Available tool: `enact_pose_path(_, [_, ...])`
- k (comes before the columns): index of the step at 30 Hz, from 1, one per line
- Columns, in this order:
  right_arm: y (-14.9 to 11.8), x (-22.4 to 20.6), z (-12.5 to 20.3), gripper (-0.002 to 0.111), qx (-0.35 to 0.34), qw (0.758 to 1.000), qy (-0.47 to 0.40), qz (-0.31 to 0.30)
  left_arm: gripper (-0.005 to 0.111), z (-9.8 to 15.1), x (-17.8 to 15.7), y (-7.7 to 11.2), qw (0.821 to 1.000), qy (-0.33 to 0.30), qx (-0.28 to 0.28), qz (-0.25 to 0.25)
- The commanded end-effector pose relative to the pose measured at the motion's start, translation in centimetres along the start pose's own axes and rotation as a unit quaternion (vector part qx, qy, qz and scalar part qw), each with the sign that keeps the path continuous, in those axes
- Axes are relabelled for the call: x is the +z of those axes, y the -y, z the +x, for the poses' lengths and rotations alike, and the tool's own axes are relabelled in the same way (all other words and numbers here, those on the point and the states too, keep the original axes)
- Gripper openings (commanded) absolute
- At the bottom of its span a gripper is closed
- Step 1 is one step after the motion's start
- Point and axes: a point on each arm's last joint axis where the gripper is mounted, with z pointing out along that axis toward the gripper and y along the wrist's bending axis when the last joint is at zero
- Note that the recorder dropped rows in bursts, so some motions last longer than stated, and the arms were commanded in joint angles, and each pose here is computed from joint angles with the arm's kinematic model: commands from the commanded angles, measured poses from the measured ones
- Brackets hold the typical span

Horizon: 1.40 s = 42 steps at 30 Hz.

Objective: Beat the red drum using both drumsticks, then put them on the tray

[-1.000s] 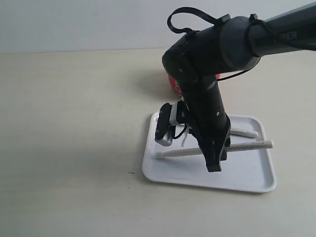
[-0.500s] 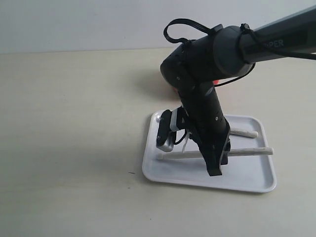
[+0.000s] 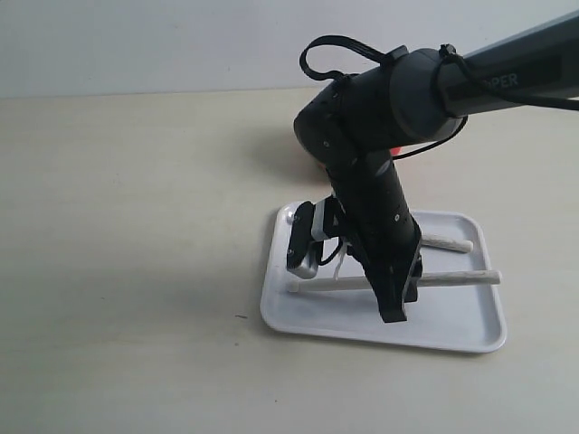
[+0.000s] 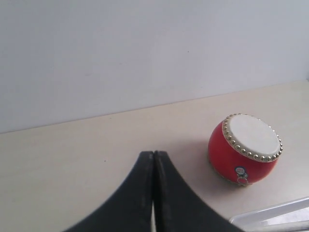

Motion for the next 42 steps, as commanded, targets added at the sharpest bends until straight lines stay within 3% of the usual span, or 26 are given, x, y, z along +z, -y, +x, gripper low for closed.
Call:
enact_pose_path(1, [0.0,0.1,0.0,0.005,0.005,1.000,-0.003,0.001,0.000,-0.1,-0.1,0.4,1.000,0.004,-0.002,0.009])
enact_pose_path(18, [0.2,0.0,0.1,0.038,0.018,1.000,-0.009,0.012,0.000,-0.1,-0.1,0.4,1.000,0.004,-0.001,0.009])
enact_pose_path(24, [0.2,-3.5,1.9,0.036,0.029,0.997,0.021,0.061,0.000,-0.1,-0.1,0.4,1.000,0.004,0.007,0.009])
enact_pose_path(29, [-1.1,-9.2,5.3,0.009,0.071,0.986,0.095,0.115,0.000,-0.1,-0.1,0.5,1.000,0.005,0.028,0.011])
enact_pose_path(31, [-1.6,-12.0,6.0,0.000,0.096,0.964,0.205,0.140,0.000,-0.1,-0.1,0.6,0.999,0.005,0.027,0.017])
enact_pose_path(35, [-2.5,-14.7,7.8,0.000,0.125,0.910,0.366,0.149,0.000,-0.1,-0.1,0.6,0.999,0.004,0.030,0.017])
enact_pose_path(42, [-3.7,-14.5,12.2,0.000,0.181,0.826,0.484,0.227,0.000,-0.1,-0.1,0.7,0.999,0.003,0.030,0.022])
